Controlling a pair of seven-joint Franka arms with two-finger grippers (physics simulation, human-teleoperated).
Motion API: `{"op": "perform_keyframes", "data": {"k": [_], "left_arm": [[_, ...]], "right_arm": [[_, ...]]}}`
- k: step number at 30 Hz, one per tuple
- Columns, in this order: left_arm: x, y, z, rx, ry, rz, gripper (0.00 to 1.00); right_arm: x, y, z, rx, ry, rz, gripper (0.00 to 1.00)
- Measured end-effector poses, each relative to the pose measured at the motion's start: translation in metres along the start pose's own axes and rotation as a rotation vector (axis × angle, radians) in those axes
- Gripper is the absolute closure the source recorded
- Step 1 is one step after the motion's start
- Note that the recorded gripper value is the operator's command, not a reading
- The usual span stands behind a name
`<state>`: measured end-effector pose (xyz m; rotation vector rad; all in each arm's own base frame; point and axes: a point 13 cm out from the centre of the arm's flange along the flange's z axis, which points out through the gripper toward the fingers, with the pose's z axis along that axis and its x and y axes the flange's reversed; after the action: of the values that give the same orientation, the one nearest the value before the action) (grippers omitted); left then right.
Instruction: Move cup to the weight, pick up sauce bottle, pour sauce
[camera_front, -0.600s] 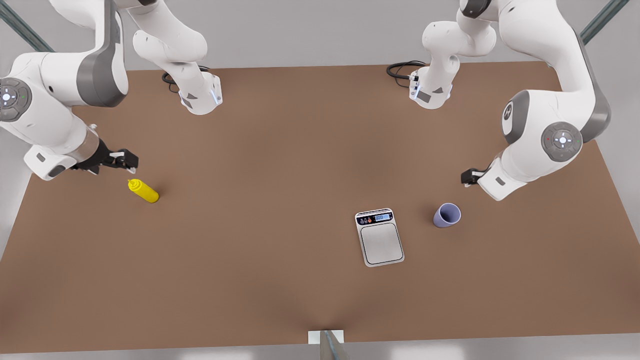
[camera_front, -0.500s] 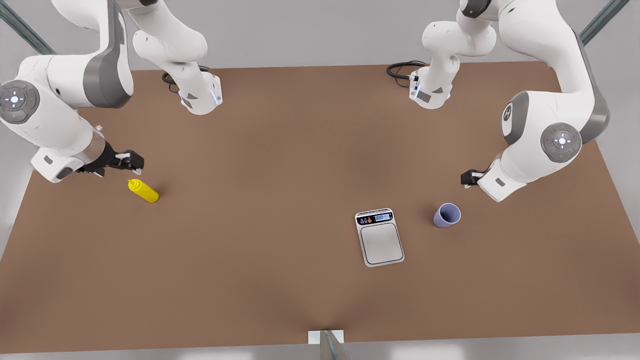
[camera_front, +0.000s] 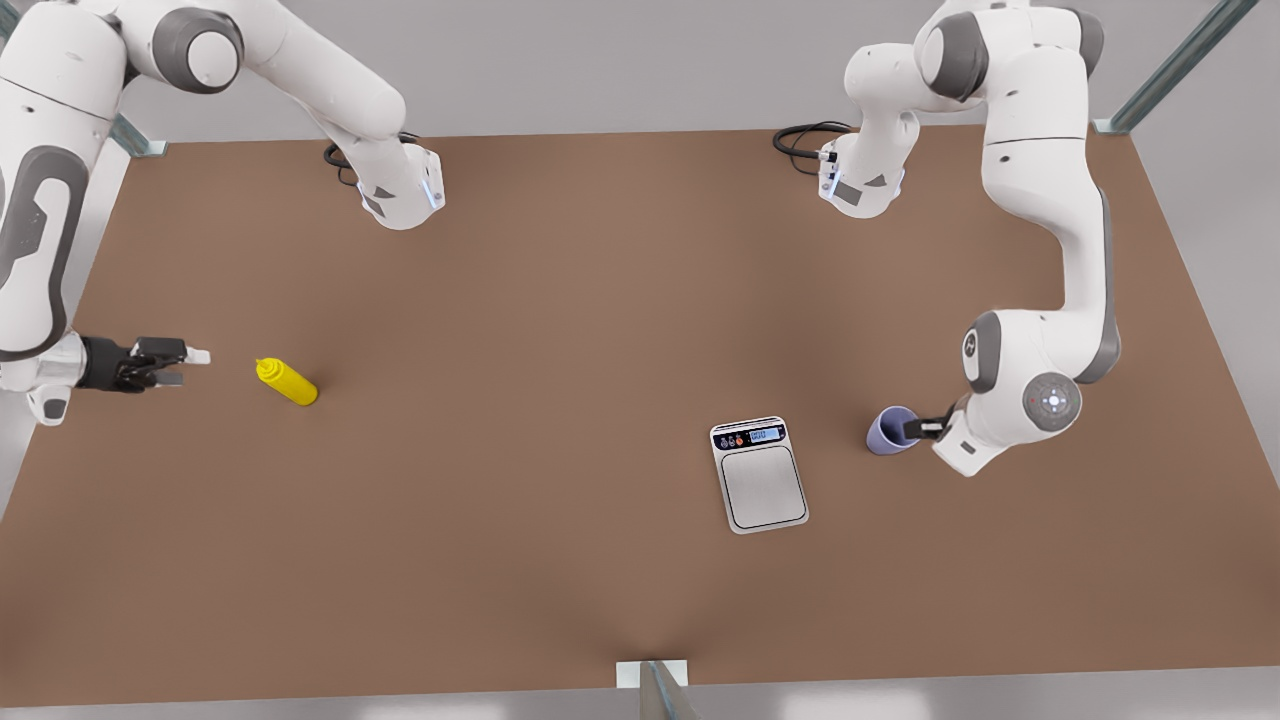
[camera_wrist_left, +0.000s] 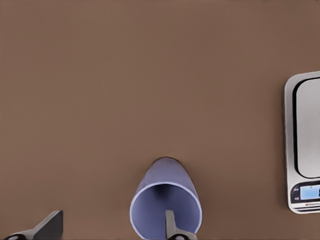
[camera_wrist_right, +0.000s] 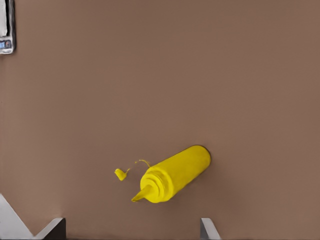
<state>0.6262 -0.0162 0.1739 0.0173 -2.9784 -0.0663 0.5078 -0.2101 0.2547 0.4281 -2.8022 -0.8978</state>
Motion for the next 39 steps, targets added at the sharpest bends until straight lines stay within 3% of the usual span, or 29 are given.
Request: {"op": "perform_keyframes", "data": {"k": [6,13,14,15,16,17,18,28,32,35,39], "left_arm": [[0.021,0.003,0.026,0.008,0.015,-0.009,0.0],[0.027,-0.002,0.08,0.001,0.074,-0.001,0.0],[0.028,-0.005,0.084,0.001,0.078,0.004,0.11],[0.028,-0.007,0.087,0.002,0.08,0.006,0.41],[0.027,-0.008,0.088,0.002,0.079,0.008,0.63],[0.027,-0.01,0.088,0.002,0.077,0.01,0.76],[0.026,-0.01,0.086,0.002,0.072,0.01,0.79],[0.014,-0.037,0.033,0.074,-0.01,-0.016,0.79],[-0.04,-0.127,-0.052,0.078,-0.137,0.096,0.79],[-0.047,-0.225,-0.057,0.062,-0.155,0.181,0.79],[-0.044,-0.277,-0.044,0.075,-0.132,0.171,0.79]], "right_arm": [[0.027,-0.055,0.036,-0.098,-0.079,-0.283,0.0],[-0.01,-0.066,0.087,-0.175,-0.298,-0.711,0.0],[-0.012,-0.065,0.088,-0.172,-0.323,-0.768,0.0],[-0.014,-0.064,0.088,-0.168,-0.348,-0.821,0.0],[-0.015,-0.064,0.087,-0.16,-0.374,-0.871,0.0],[-0.014,-0.065,0.087,-0.154,-0.398,-0.917,0.0],[-0.011,-0.065,0.088,-0.152,-0.418,-0.957,0.0],[0.055,-0.063,0.149,-0.207,-0.55,-1.212,0.0],[0.057,-0.063,0.157,-0.193,-0.574,-1.316,0.0],[0.055,-0.066,0.16,-0.173,-0.591,-1.384,0.0],[0.052,-0.069,0.16,-0.147,-0.609,-1.46,0.0]]}}
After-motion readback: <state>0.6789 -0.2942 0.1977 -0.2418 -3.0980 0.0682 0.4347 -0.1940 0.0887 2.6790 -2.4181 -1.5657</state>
